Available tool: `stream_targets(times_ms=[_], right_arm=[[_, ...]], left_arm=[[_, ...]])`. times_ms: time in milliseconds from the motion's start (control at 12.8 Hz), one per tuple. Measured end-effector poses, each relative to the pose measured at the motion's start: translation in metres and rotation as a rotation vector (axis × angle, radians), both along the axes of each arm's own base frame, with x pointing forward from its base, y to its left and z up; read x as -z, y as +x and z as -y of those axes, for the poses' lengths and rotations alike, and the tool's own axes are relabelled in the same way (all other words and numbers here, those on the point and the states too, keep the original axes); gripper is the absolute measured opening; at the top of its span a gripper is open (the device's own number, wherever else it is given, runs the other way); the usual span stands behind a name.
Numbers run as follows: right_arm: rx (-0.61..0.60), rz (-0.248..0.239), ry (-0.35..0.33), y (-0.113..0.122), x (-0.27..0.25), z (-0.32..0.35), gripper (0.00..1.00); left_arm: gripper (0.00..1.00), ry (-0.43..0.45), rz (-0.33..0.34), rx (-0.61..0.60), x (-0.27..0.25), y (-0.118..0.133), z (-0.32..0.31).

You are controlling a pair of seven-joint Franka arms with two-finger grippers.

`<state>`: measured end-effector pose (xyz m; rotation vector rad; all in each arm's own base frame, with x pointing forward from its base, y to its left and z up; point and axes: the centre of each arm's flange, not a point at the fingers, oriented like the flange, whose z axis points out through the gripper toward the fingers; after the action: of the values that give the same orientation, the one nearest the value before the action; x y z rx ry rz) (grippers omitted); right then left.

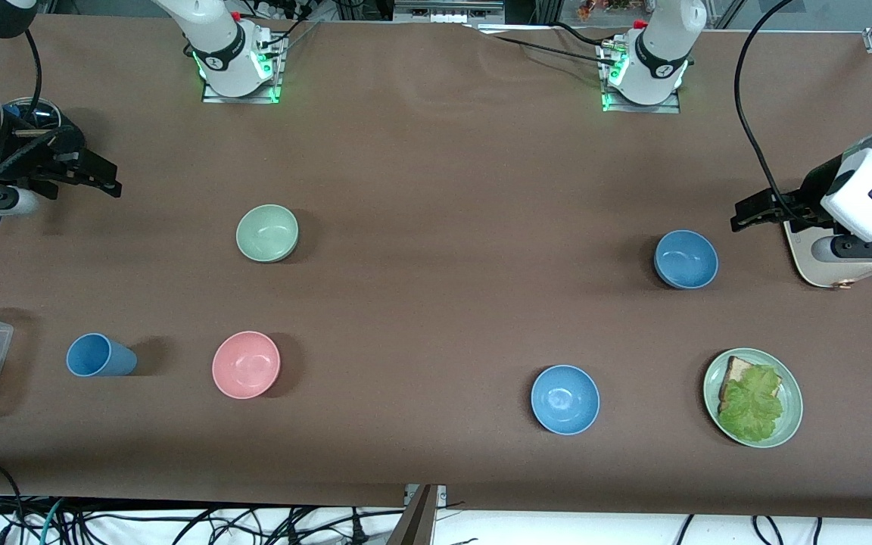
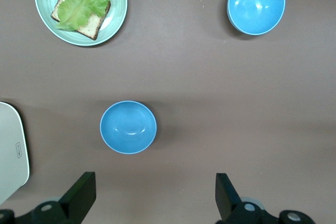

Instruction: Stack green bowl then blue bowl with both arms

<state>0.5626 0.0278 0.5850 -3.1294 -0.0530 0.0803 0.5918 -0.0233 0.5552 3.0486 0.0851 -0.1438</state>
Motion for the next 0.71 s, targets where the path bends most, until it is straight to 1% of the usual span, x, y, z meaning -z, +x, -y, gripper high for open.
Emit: stream_targets(times_ms=[157,706], right_arm=[[-0.003,0.002,-0.009,0.0002,-0.0001,0.0008,1.00],[-0.014,0.008,-0.010,0.0010,0.0000,-0.0001,1.00]], left_arm=[[1.00,0.000,0.000,0.000,0.0000,0.0000,0.0000],[1.00,0.000,0.000,0.000,0.0001,0.0000,0.0000]])
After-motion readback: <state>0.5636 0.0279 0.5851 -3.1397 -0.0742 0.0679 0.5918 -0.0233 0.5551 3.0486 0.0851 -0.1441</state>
